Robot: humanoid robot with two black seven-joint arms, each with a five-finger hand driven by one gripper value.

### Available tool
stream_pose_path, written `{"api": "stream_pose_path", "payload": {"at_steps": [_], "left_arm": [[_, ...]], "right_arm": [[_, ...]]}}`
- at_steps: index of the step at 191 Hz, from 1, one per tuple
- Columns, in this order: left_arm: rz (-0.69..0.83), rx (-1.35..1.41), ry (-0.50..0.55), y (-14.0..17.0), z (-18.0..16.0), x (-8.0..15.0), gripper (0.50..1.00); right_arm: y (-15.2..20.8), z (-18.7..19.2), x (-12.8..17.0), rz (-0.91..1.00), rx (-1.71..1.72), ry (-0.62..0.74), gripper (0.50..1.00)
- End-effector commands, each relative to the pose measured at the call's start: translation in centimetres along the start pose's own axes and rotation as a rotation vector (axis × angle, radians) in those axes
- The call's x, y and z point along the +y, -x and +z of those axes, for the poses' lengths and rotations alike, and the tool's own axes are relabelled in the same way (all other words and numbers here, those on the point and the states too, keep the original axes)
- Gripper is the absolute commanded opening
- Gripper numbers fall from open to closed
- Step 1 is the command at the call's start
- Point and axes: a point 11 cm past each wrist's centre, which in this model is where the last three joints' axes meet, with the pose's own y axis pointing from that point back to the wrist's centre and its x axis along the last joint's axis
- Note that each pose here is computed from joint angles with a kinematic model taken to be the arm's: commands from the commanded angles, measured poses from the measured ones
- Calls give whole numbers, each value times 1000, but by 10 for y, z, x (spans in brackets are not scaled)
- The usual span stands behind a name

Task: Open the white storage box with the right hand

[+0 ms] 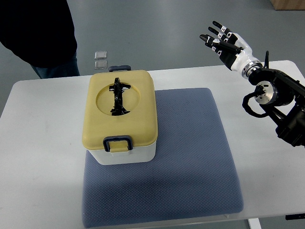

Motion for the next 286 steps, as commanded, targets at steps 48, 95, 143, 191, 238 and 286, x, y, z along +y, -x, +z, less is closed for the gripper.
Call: {"api": "stream_pose_path", "payload": {"at_steps": [48, 95, 143, 191, 238, 286], "left_arm": [[0, 0, 1, 0, 0, 0, 1000], [-6, -8, -2, 2, 0, 0, 1000], [-6, -10, -3, 2, 0, 0, 1000], [-6, -8, -2, 2, 0, 0, 1000], [-6, -10, -3, 2, 0, 0, 1000], [-6, -8, -2, 2, 0, 0, 1000]], "right_arm": [[0, 1, 0, 1, -2, 2, 930], [0, 2, 0, 1, -2, 4, 928], [0, 1, 0, 1, -2, 1, 928], [-6, -6, 1, 9, 8, -10, 928], [-6, -7, 1, 7, 8, -12, 928], [-5, -5, 1, 6, 5, -10, 930]]}}
